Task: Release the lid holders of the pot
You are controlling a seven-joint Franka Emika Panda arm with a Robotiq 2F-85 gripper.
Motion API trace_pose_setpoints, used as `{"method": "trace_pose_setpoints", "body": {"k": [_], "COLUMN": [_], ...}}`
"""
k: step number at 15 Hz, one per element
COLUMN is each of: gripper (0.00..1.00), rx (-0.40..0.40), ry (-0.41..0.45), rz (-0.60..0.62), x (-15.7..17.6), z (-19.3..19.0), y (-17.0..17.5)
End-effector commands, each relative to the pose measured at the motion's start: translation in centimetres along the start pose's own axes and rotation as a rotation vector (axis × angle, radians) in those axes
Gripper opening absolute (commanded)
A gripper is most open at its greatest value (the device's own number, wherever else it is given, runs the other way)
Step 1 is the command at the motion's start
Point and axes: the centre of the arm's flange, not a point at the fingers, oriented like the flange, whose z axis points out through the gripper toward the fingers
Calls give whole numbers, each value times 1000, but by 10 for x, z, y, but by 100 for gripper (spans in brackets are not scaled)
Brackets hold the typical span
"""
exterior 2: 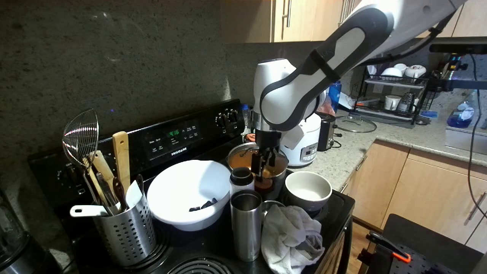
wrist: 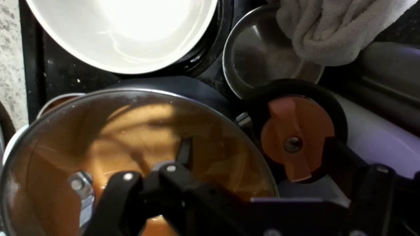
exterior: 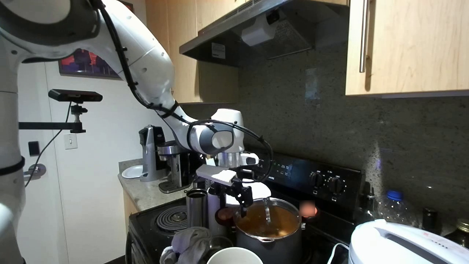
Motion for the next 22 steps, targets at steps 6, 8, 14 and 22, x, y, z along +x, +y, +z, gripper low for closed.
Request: {"method": "trace_pose_setpoints", "body": {"k": [6, 8, 14, 22], "gripper": [35, 20, 10, 10], "rx": [56, 60, 41, 30], "ry": [9, 0, -34, -59], "rz": [-48, -49, 3, 289], "x": [16, 10, -5, -20], "z": [-7, -5, -4, -8], "y": [-3, -4, 3, 20]}}
